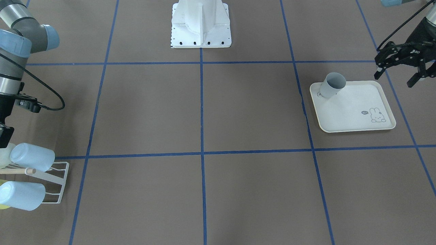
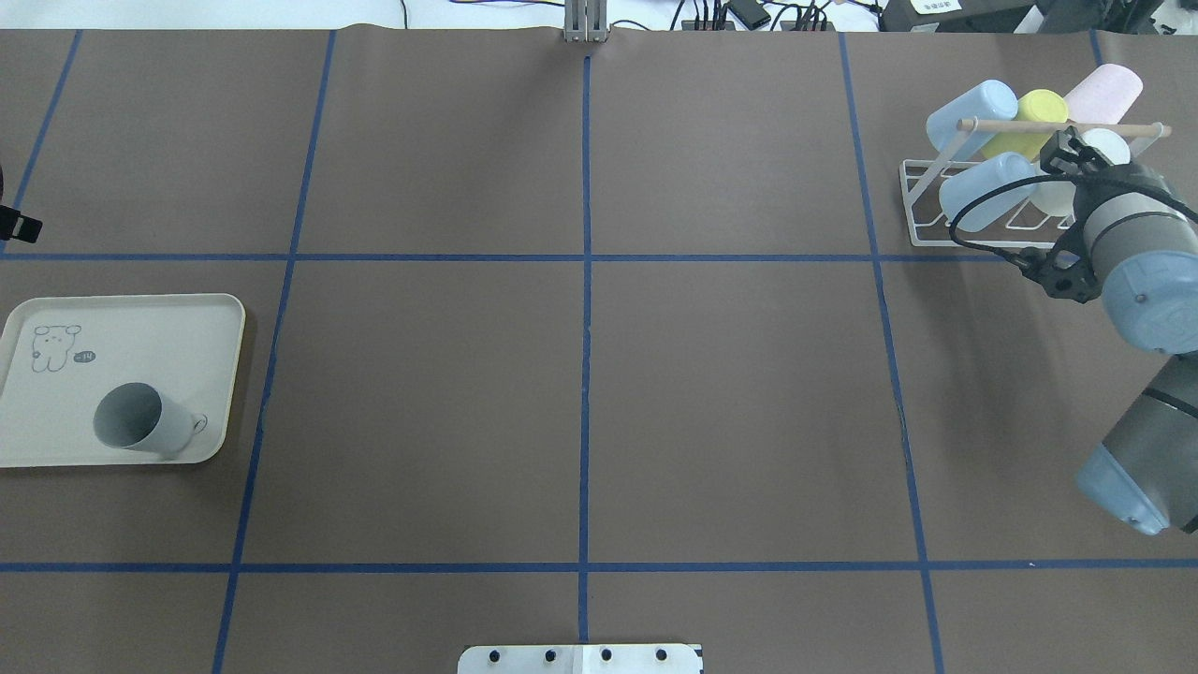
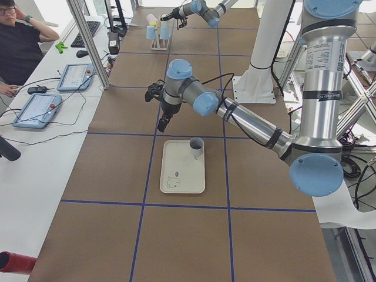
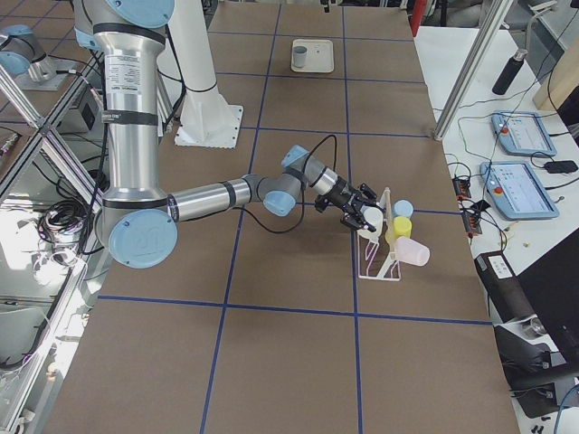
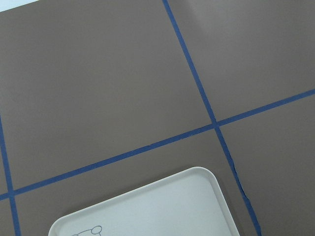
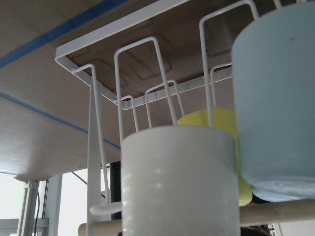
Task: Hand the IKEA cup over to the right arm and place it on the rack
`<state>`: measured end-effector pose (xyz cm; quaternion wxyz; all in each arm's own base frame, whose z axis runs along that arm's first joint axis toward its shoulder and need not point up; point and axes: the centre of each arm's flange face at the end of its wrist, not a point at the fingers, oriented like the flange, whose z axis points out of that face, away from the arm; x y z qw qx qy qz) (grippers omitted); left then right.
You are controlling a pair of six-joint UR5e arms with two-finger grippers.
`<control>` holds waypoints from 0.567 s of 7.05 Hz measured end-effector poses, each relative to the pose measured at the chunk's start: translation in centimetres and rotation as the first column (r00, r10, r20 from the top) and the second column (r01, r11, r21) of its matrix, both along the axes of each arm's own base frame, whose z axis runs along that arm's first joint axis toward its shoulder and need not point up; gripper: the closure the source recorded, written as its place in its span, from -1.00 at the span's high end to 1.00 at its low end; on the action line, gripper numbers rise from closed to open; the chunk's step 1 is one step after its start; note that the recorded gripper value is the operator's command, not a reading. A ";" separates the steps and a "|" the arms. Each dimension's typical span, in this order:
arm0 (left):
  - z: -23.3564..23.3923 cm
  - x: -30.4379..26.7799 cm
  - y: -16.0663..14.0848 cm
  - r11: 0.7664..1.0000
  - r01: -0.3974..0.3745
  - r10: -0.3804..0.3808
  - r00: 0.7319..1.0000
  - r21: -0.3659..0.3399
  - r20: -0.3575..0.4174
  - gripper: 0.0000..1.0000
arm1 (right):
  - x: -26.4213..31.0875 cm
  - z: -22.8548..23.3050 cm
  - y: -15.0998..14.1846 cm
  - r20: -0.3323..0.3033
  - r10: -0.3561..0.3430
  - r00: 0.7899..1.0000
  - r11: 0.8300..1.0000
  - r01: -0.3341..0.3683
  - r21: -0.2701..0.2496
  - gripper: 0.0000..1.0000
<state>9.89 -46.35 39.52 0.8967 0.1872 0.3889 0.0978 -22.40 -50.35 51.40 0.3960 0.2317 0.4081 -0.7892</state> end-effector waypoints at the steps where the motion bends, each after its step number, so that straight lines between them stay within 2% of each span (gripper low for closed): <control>1: 0.1 0.0 0.0 1.000 0.000 0.000 1.000 -0.001 0.001 1.00 | -0.3 0.0 -0.2 -0.002 0.000 1.000 1.000 0.000 0.001 -0.14; 4: 0.3 0.0 -0.1 1.000 0.000 0.000 1.000 -0.004 0.002 1.00 | -0.7 0.0 -0.4 -0.002 -0.001 1.000 1.000 0.001 0.003 0.26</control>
